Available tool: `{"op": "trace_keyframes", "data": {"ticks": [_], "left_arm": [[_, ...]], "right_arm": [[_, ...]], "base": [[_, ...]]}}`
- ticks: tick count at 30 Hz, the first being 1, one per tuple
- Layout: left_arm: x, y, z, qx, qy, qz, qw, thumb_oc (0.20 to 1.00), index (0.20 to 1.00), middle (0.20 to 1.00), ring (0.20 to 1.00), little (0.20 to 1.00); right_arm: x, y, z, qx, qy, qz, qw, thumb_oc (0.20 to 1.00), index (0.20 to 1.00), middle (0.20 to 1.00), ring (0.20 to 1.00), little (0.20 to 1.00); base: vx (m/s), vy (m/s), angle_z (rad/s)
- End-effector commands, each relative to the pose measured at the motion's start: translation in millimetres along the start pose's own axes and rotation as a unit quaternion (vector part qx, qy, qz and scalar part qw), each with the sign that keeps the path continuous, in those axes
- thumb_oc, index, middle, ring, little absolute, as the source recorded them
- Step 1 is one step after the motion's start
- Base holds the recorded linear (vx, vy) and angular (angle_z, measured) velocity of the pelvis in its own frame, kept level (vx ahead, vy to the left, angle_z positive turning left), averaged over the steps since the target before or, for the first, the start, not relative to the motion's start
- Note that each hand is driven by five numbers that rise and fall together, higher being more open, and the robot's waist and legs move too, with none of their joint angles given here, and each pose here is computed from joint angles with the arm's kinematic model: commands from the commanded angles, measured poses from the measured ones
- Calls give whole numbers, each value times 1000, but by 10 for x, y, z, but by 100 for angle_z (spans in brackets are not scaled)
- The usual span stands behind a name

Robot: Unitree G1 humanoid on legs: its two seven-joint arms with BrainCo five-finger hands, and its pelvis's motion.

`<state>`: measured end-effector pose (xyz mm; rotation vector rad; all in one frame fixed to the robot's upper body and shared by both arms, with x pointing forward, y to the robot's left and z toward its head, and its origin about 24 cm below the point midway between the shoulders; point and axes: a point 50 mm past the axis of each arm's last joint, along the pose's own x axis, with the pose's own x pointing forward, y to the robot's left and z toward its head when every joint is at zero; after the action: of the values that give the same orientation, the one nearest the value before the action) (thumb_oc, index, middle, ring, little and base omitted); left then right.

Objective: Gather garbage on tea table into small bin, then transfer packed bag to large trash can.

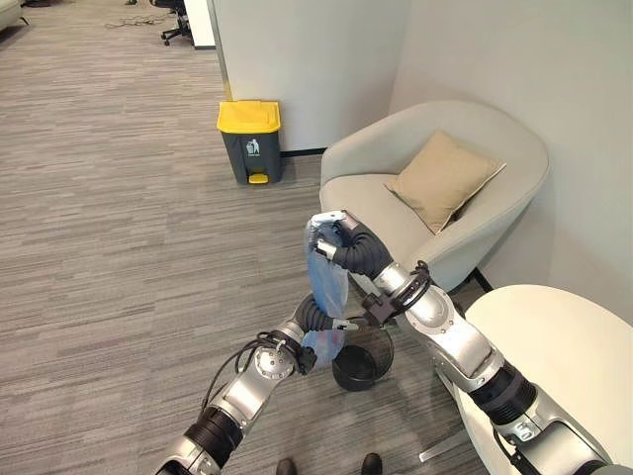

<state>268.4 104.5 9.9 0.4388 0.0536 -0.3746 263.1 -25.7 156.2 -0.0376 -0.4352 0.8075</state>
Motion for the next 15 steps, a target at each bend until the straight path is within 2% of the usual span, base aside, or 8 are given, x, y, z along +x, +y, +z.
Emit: {"op": "trace_keyframes", "data": {"ticks": [1, 4, 5, 15], "left_arm": [[255, 78, 257, 37, -46, 28, 998, 1000, 1000, 1000, 1000, 1000], [320, 95, 391, 40, -69, 41, 996, 1000, 1000, 1000, 1000, 1000], [352, 106, 470, 38, -83, 46, 995, 200, 200, 200, 200, 200], [324, 212, 623, -11, -119, 69, 990, 200, 200, 200, 200, 200]], "right_arm": [[297, 201, 662, 60, -179, 41, 981, 200, 200, 200, 200, 200], [330, 271, 667, 68, -179, 52, 980, 200, 200, 200, 200, 200], [344, 310, 665, 73, -178, 61, 979, 200, 200, 200, 200, 200], [275, 257, 520, 51, -147, 53, 986, 200, 200, 200, 200, 200]], "base": [[0, 0, 0], [0, 0, 0], [0, 0, 0], [0, 0, 0]]}}
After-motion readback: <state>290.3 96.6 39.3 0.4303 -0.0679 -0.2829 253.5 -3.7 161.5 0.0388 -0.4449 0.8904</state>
